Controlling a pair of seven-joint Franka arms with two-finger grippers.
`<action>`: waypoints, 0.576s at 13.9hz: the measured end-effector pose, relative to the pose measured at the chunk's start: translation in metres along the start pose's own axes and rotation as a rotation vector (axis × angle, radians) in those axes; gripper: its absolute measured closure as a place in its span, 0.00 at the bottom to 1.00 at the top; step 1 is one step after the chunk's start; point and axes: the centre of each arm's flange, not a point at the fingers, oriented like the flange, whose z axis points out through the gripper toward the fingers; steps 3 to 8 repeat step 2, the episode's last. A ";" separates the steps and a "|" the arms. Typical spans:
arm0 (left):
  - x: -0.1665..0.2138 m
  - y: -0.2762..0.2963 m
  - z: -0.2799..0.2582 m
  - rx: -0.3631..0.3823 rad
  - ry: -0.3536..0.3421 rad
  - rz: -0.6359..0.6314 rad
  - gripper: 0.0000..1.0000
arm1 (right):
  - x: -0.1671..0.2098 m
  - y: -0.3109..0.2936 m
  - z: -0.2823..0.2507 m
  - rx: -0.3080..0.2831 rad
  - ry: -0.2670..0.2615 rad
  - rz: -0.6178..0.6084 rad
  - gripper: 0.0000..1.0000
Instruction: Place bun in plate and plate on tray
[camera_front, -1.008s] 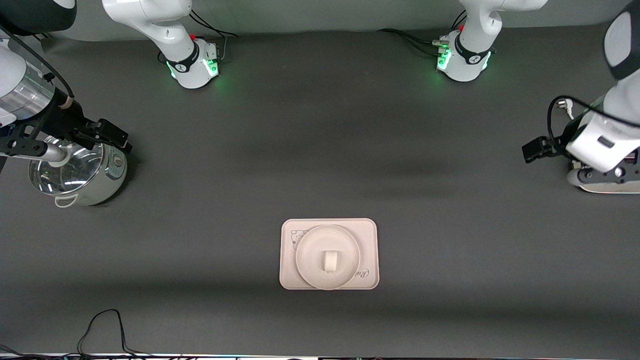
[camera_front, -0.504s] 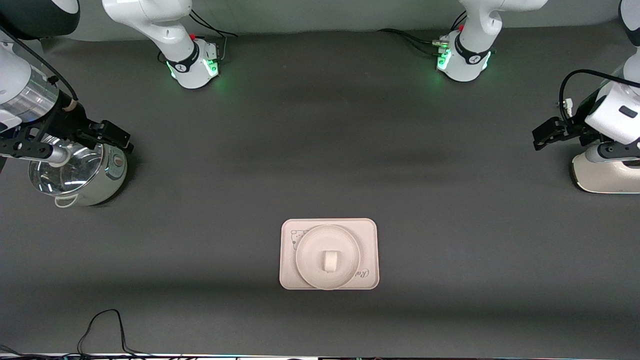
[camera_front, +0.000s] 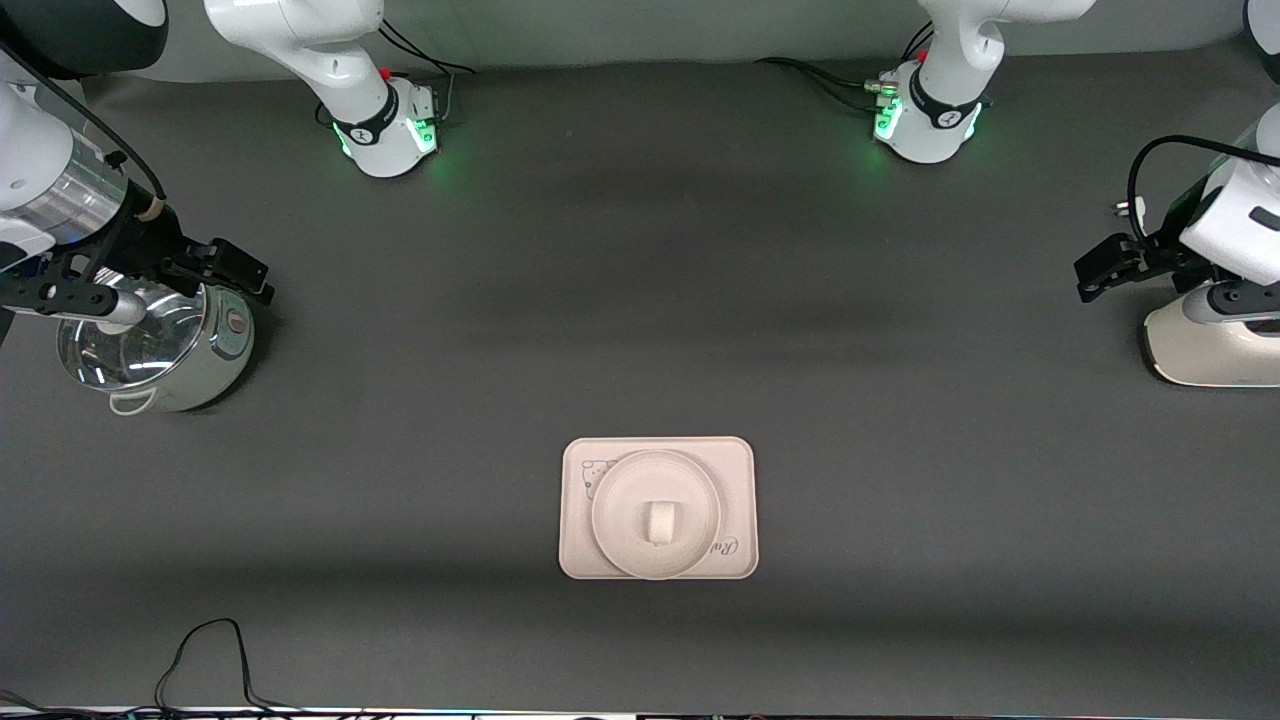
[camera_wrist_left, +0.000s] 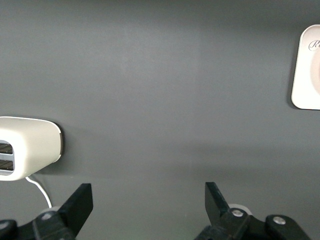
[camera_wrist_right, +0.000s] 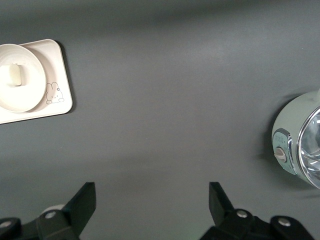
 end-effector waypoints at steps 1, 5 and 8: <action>0.000 0.000 0.000 0.000 -0.001 0.000 0.00 | 0.000 0.000 0.000 -0.001 -0.002 -0.001 0.00; 0.000 0.000 0.000 0.000 -0.003 0.001 0.00 | -0.001 0.000 0.000 -0.002 -0.005 -0.001 0.00; 0.000 0.000 0.000 0.000 -0.003 0.001 0.00 | -0.001 0.000 0.000 -0.002 -0.005 -0.001 0.00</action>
